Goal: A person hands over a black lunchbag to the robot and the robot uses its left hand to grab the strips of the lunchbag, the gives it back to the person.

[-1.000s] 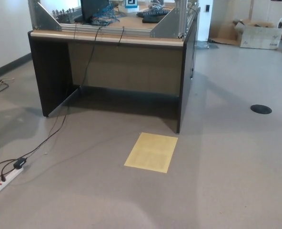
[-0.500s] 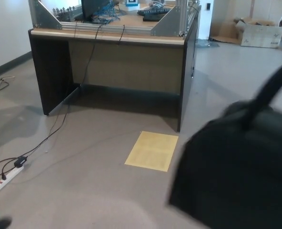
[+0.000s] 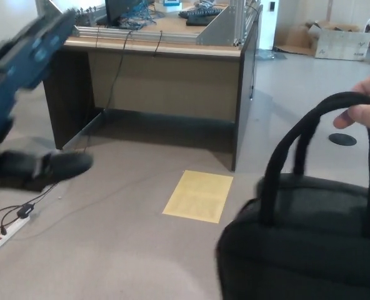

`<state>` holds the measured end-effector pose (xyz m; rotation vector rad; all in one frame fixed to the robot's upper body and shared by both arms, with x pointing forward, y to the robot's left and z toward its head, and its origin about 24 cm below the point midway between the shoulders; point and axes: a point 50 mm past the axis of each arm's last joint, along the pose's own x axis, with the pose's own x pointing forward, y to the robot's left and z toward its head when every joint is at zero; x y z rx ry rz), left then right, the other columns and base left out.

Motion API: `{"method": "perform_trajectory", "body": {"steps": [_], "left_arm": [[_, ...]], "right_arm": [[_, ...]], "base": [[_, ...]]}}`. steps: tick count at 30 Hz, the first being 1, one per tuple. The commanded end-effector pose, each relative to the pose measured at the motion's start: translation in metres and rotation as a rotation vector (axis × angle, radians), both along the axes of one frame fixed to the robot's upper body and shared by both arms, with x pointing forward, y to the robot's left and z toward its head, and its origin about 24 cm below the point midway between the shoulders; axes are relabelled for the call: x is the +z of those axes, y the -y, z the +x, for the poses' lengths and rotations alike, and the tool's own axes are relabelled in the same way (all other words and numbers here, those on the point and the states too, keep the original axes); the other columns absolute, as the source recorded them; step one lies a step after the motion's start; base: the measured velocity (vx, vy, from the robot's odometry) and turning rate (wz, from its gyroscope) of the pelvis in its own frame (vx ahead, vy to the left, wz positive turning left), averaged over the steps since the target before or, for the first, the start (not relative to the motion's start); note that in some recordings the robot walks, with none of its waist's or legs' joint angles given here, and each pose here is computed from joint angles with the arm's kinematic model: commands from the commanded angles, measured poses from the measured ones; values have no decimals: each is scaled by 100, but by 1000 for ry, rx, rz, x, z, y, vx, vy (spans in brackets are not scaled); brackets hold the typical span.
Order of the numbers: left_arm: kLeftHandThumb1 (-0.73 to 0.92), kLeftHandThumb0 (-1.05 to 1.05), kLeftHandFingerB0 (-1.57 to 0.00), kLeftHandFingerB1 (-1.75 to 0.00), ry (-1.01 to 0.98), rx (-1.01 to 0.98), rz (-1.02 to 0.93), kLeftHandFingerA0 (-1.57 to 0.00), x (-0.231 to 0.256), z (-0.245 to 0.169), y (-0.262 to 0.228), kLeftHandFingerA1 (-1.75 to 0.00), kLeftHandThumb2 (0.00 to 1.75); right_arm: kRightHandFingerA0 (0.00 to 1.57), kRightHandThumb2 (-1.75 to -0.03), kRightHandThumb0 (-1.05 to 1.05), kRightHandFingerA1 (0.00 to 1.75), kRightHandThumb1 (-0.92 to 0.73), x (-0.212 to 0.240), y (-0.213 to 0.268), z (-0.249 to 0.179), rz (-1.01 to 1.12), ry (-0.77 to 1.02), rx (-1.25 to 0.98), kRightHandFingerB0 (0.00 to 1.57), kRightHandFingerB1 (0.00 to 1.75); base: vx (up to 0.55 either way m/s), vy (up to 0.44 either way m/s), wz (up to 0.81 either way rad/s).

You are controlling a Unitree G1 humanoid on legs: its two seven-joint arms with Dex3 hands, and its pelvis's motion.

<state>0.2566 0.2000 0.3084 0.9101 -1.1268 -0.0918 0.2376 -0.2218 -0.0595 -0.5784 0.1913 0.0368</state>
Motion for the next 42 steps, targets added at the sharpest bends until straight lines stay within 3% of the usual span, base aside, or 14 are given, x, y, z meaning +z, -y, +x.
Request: {"method": "perform_trajectory", "body": {"steps": [1,4,5,9,10,11,12,13,25,36,38,41,42], "left_arm": [[52,-83,0,-2,-78,-58,118,0,55,-12,65,0,86],[49,-81,0,-3,-73,-85,136,0,60,-17,80,-2,86],[48,-77,0,-8,-81,-127,145,0,60,-18,89,-8,86],[48,-80,0,-6,-119,-183,158,0,55,-17,109,-5,86],[49,-82,0,-3,-126,-192,167,0,54,-15,115,-3,86],[49,-83,0,-2,-133,-193,176,0,52,-14,120,-2,86],[49,-83,0,-1,-145,-194,183,0,50,-13,124,0,85],[50,-84,0,0,-166,-195,197,0,47,-12,130,0,86],[49,-83,0,0,-331,-166,209,0,13,20,180,-1,85],[50,-83,0,0,-379,-67,210,0,9,37,193,-5,85],[45,-72,0,-10,-332,-18,219,0,8,38,193,-16,83],[43,-66,0,-11,-279,32,240,0,7,38,193,-16,80],[38,-54,0,-17,-245,57,247,0,7,39,192,-24,76]], "right_arm": [[63,-62,-51,48,-74,4,6,1,-21,22,9,57,45],[63,-62,-53,47,-73,4,6,2,-28,22,10,57,45],[58,-99,-51,63,-61,3,6,1,-29,13,8,46,57],[57,-99,-51,63,-61,3,5,2,-27,6,11,47,57],[62,-62,-52,46,-72,2,4,2,-21,2,9,57,45],[57,-98,-51,63,-60,1,3,2,-20,0,10,46,57],[62,-62,-54,47,-72,1,3,1,-21,-1,10,57,45],[57,-99,-52,63,-60,0,3,0,-21,-4,12,46,57],[60,-98,-48,65,-59,2,1,1,-30,6,33,46,57],[60,-98,-49,65,-59,4,0,3,-37,16,54,46,57],[59,-98,-50,64,-59,5,0,4,-37,24,58,45,57],[59,-97,-50,64,-60,6,1,4,-37,22,58,46,57],[59,-97,-50,64,-59,7,1,6,-38,23,58,46,57]], "base": [[0,0,0],[0,0,0],[0,0,0],[0,0,0],[0,0,0],[0,0,0],[0,0,0],[0,0,0],[0,0,0],[0,0,0],[0,0,0],[0,0,0],[0,0,0]]}}
